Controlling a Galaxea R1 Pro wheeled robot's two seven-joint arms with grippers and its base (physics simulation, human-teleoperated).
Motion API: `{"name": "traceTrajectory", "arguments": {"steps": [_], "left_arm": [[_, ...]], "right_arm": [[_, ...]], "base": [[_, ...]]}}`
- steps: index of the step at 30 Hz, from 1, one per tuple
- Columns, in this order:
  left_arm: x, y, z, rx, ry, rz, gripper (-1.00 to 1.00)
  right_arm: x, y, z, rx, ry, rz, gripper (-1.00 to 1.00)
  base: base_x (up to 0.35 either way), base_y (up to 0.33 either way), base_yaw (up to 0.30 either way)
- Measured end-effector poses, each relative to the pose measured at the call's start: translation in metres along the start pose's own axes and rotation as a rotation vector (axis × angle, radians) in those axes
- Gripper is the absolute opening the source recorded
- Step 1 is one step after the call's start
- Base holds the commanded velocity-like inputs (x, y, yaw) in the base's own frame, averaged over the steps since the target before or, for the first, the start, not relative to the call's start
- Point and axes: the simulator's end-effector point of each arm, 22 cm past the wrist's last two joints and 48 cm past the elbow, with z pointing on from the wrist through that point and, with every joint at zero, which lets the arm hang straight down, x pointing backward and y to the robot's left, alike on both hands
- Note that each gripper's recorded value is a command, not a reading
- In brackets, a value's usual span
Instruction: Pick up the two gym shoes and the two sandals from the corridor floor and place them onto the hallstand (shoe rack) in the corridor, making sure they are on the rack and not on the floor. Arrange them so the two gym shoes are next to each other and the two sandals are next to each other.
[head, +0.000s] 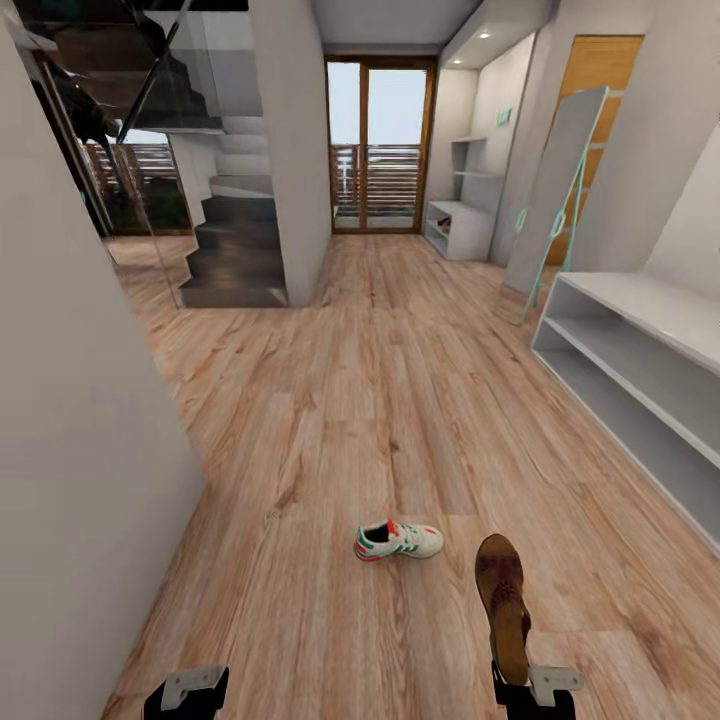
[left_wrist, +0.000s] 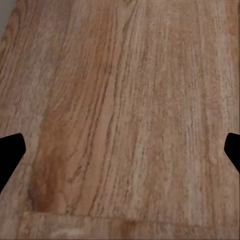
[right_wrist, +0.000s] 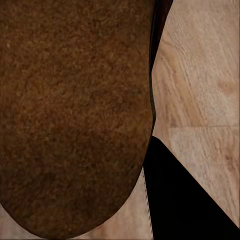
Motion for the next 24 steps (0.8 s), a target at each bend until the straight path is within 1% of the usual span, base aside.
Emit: {"name": "traceTrajectory", "arguments": {"steps": [5,8,24], "left_arm": [[-0.0004,-0.0003,0.0,0.001,-0.001,-0.001,1.0],[-0.0008,-0.0003,0.0001,0.001,-0.002,-0.001,1.0],[-0.0038,-0.0001,0.0,0.001,-0.008,-0.001,1.0]], "right_arm": [[0.0001,0.0002,-0.0001,-0.001,0.0,0.0,-1.0],[-0.0002,0.0003,-0.0001,-0.001,0.0,0.0,-1.0],[-0.0026,0.0005,-0.0003,-0.002,-0.005,-0.001,-1.0]], "base": [[0.266,0.0,-0.213],[0.132,0.0,-0.244],[0.017,0.0,-0.255]]}}
